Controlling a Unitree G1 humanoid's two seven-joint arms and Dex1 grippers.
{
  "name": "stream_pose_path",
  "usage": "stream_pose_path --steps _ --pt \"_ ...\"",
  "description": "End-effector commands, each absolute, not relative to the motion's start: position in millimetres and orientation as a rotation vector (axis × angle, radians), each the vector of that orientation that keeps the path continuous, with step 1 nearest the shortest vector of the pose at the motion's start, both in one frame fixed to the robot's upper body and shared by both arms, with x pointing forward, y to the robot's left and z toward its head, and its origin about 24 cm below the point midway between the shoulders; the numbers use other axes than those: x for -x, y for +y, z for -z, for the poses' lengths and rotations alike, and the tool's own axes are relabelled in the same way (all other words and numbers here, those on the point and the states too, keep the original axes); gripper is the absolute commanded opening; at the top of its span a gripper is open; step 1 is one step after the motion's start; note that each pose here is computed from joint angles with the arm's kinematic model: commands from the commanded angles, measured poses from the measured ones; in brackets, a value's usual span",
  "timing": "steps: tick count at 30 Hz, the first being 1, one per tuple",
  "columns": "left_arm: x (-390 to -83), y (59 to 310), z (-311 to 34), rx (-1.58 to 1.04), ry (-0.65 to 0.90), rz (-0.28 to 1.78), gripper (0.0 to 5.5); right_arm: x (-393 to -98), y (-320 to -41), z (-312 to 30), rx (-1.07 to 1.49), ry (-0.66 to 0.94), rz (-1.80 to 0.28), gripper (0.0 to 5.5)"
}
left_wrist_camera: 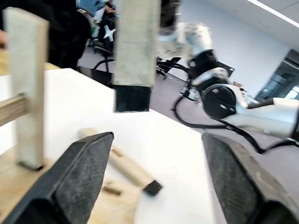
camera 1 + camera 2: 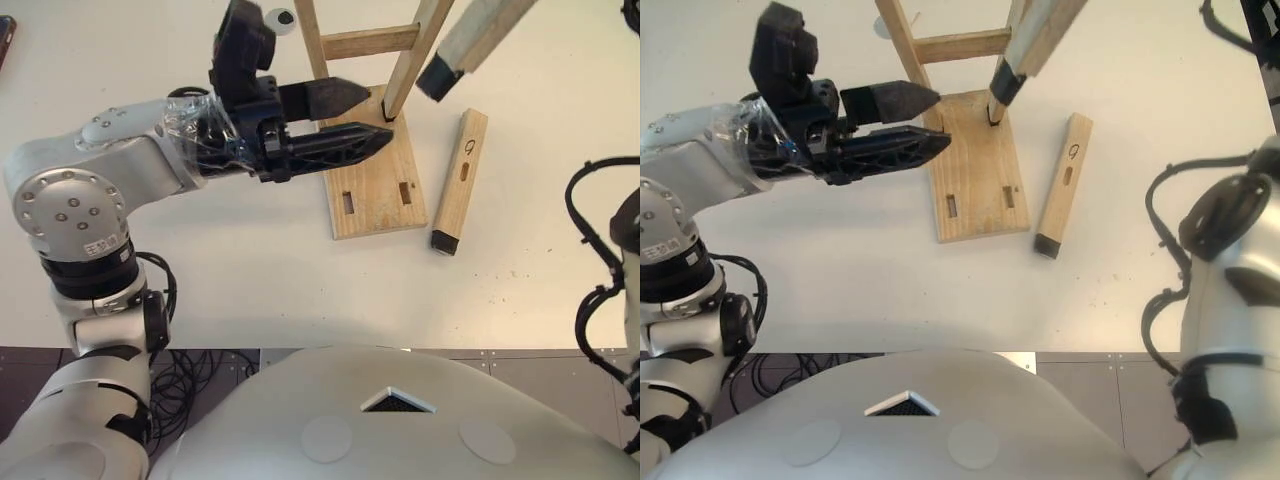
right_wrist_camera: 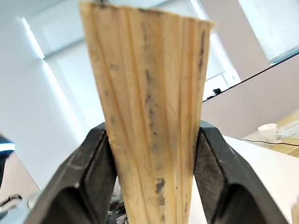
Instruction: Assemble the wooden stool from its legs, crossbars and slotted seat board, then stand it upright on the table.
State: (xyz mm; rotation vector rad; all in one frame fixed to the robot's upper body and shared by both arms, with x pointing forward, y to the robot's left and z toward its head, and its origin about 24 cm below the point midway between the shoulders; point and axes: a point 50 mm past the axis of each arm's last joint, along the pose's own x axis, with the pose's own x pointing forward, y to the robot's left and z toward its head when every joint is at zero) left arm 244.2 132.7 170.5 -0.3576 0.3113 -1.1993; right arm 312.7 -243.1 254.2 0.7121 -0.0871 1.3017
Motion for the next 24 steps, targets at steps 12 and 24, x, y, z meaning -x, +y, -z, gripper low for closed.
stream_pose_path --steps 12,24 --pt "-307.7 183.1 -133.2 0.439 0.451 0.782 1.44 -265.7 -221.1 -158.5 -0.375 -0.066 -1.163 2.11" --pt "-302.6 186.3 -126.6 0.442 0.451 0.756 0.00 -268.2 -214.7 -138.8 -0.236 0.104 -1.251 2.11"
